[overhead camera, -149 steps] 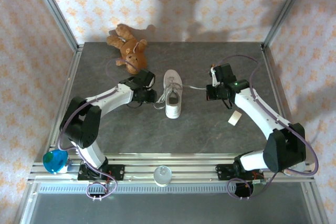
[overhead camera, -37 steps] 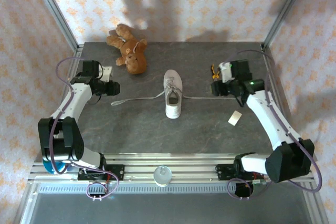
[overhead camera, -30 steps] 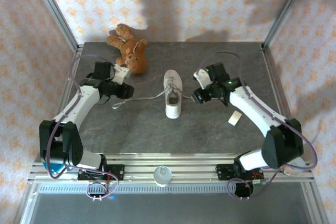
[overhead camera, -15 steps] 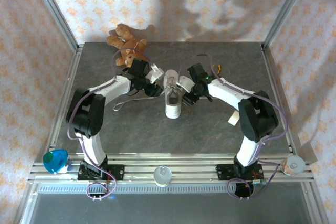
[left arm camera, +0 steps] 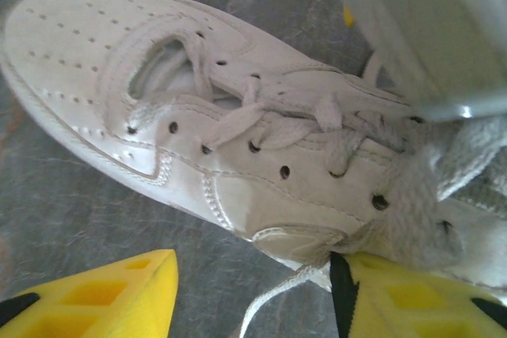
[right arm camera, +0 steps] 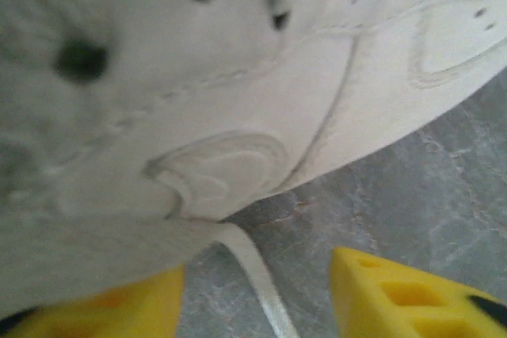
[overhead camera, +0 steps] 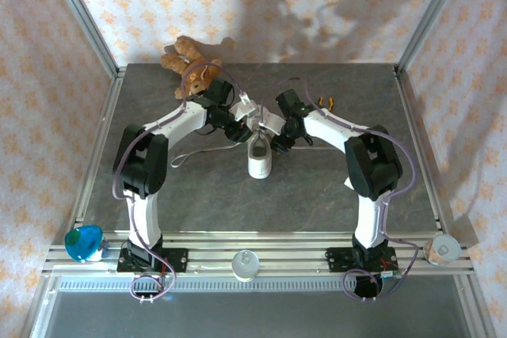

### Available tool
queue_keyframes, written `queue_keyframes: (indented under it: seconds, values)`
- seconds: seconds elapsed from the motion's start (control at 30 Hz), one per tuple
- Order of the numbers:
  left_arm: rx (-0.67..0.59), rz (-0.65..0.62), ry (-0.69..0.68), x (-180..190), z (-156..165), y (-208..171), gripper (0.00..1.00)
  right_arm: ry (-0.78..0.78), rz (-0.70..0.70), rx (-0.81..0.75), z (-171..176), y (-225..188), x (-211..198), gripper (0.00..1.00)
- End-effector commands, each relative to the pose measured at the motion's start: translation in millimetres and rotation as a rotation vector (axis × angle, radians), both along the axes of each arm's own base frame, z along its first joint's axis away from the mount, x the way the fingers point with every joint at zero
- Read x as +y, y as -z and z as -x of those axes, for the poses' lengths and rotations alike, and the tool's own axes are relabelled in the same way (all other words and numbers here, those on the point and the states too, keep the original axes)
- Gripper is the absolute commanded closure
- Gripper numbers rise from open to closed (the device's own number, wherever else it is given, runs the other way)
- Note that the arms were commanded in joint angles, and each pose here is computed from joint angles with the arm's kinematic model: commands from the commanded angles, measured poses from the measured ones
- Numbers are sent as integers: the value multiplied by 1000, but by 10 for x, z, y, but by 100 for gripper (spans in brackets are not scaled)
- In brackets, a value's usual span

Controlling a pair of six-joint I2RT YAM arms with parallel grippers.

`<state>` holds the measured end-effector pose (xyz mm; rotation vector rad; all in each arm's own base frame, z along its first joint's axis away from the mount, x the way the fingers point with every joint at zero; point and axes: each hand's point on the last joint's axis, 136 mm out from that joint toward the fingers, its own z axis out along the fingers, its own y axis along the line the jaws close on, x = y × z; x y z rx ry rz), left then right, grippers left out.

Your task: Tie the shoes

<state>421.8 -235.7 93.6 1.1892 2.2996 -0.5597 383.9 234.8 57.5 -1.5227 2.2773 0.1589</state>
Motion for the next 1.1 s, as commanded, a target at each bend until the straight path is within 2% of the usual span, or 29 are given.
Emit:
queue_keyframes:
  seconds: [0.0,0.07,0.1,0.17,0.27,0.47,0.67,0.77,0.83,0.93,1.07]
  values:
    - [144,-8,79,-30,291,123,59,-99,-96,-14,16,-161,339,70]
    - [174,-6,74,-16,352,129,79,-96,-111,2,61,-194,382,96]
    - [184,-5,73,-4,393,129,87,-91,-118,4,77,-220,396,100]
    - [192,-4,65,40,486,120,100,-66,-133,-10,111,-289,389,100]
    - [189,-8,6,195,565,155,100,15,-118,-75,88,-394,254,100]
    - [128,72,-141,548,507,-65,100,154,-24,-147,52,-513,-109,100]
    - [78,51,-104,640,571,-147,99,277,-54,-164,33,-637,-281,100]
    - [24,40,-74,623,571,-157,66,314,-54,-144,69,-629,-318,100]
    - [-26,15,-43,593,559,-160,53,327,-52,-127,107,-611,-335,100]
    - [-74,-25,14,525,513,-130,44,344,-41,-117,145,-592,-374,100]
    - [-35,-87,115,452,457,-20,39,364,-47,-125,134,-621,-387,100]
